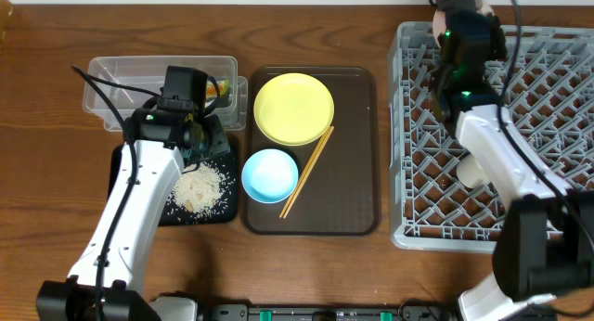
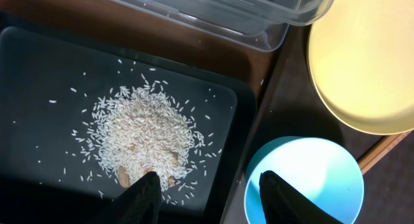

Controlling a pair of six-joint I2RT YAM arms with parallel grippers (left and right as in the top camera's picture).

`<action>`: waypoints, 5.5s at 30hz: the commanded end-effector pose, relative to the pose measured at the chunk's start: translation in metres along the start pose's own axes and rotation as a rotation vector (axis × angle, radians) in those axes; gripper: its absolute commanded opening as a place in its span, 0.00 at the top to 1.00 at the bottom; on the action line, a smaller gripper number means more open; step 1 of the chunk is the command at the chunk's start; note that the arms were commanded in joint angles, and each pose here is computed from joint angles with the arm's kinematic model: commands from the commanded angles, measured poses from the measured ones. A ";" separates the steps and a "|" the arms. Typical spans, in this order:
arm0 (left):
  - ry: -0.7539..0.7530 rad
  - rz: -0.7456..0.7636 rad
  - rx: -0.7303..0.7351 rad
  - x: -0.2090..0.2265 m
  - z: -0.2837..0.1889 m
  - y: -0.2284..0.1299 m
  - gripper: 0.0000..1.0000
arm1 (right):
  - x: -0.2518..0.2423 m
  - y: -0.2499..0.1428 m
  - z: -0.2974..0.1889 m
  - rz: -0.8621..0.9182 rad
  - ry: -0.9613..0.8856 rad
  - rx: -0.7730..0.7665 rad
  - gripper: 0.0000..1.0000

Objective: Sort waste into correct bins and load items into the dishwasher rack
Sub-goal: 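Carry the pink bowl with the right gripper into the dish rack, then move the right gripper back to the light-blue bowl on brown tray, then grasp the light-blue bowl rim and lift it with the right gripper, then set the light-blue bowl in the rack beside the pink bowl, release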

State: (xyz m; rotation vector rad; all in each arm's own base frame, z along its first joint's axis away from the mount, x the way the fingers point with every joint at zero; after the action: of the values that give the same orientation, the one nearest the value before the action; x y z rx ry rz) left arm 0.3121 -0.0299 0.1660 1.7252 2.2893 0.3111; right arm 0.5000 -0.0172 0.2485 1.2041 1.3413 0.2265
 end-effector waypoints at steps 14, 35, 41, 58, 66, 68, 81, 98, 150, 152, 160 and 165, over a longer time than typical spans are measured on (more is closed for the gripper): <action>0.010 -0.010 -0.001 0.003 -0.001 0.000 0.48 | 0.064 -0.033 0.008 -0.128 0.046 0.082 0.99; 0.010 -0.009 0.000 0.003 -0.001 0.000 0.41 | 0.084 -0.050 -0.070 0.142 0.411 0.304 0.39; 0.062 -0.006 0.013 0.011 -0.001 -0.004 0.40 | 0.092 -0.015 -0.122 0.214 0.747 0.222 0.37; 0.275 -0.332 0.039 0.089 -0.006 -0.007 0.35 | 0.225 -0.057 -0.276 0.049 1.414 0.509 0.45; 0.269 -0.334 0.042 0.089 -0.006 -0.007 0.35 | 0.273 -0.096 -0.290 0.001 1.362 0.647 0.53; 0.269 -0.334 0.043 0.089 -0.006 -0.007 0.34 | 0.281 -0.105 -0.287 0.006 1.301 0.677 0.56; 0.267 -0.334 0.047 0.088 -0.006 -0.008 0.35 | 0.280 -0.090 -0.274 0.091 1.261 0.639 0.99; 0.267 -0.334 0.046 0.088 -0.006 -0.008 0.34 | 0.049 0.002 -0.139 0.293 0.636 0.193 0.99; 0.211 -0.343 0.037 0.081 -0.004 -0.003 0.34 | 0.016 -0.084 0.035 -0.159 -0.154 0.290 0.99; 0.210 -0.343 0.036 0.081 -0.004 -0.003 0.34 | 0.026 -0.088 0.028 -0.149 -0.131 0.308 0.99; 0.211 -0.343 0.037 0.080 -0.004 -0.003 0.33 | 0.043 -0.088 -0.002 0.013 -0.064 0.346 0.70; 0.211 -0.343 0.037 0.081 -0.004 -0.003 0.33 | 0.035 -0.064 -0.028 0.036 0.036 0.314 0.53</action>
State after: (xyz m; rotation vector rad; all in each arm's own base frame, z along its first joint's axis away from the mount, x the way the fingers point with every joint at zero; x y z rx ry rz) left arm 0.2881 0.0452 0.1613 1.3498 2.6930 0.3909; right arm 0.4599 -0.0183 0.1454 1.4527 1.4788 -0.1166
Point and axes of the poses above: each gripper's point midway between its finger pads, its own z axis out along the fingers, its own x axis along the line the jaws close on, y = z × x, the point moved 3 cm from there along -z, back along the fingers, and after that the axes turned 4 degrees about z, right-handed, at the moved point
